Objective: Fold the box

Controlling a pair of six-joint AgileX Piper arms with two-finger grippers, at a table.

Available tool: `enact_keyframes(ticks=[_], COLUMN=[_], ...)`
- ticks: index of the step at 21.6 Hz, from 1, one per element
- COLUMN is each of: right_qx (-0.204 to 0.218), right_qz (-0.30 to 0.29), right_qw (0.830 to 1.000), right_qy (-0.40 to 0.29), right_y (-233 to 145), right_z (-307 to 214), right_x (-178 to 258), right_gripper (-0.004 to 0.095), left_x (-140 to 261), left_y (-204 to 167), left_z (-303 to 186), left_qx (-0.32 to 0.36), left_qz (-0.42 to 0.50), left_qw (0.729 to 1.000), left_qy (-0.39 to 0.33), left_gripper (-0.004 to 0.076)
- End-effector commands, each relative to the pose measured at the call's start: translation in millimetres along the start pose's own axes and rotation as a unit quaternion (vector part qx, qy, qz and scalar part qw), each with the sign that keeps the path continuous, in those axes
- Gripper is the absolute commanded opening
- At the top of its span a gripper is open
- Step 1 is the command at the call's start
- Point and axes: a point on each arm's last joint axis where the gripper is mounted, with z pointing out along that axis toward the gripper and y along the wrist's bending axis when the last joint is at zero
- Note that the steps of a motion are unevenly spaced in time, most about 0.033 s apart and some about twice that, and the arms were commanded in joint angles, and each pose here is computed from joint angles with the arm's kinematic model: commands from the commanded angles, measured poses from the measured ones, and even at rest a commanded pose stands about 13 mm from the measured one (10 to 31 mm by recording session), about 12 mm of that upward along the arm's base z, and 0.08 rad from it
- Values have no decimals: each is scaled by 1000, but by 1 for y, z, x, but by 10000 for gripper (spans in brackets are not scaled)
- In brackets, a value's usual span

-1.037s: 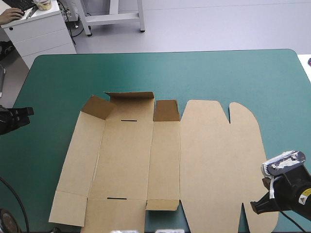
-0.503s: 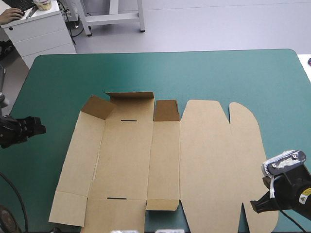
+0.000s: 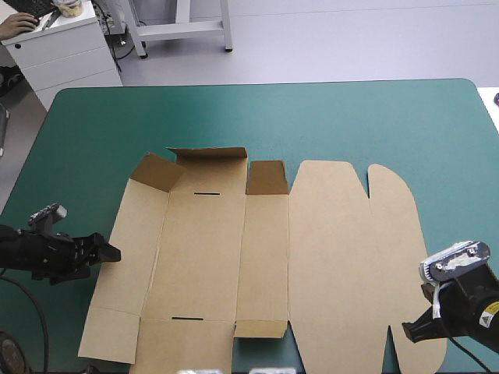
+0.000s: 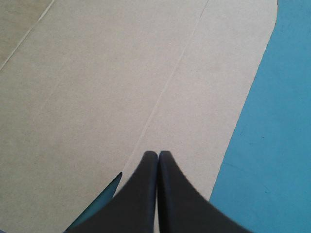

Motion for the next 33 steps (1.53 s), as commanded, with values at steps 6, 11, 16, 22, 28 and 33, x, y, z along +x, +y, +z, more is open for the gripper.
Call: enact_keyframes(ticks=[6, 11, 16, 22, 28, 33], right_qx=[7, 6, 4, 3, 3, 3], right_qz=[-5, -5, -4, -4, -5, -5], right_qw=[999, 1000, 1000, 1000, 1000, 1000], right_qy=[-31, -30, -30, -31, -31, -31], right_y=[-2, -1, -1, -1, -1, -1], right_z=[-4, -4, -4, -4, -4, -4], right_x=[-8, -8, -8, -8, -8, -8], right_gripper=[-20, -20, -20, -20, -20, -20], left_x=[13, 15, 14, 26, 27, 25], left_y=[-38, -41, -43, -49, -44, -43], left_z=[18, 20, 21, 36, 42, 42], left_qx=[40, 40, 48, 50, 38, 32], left_qz=[118, 115, 102, 115, 94, 92], left_qw=[990, 989, 990, 984, 988, 990], left_qy=[70, 83, 80, 125, 115, 103], left_gripper=[600, 599, 598, 598, 467, 136])
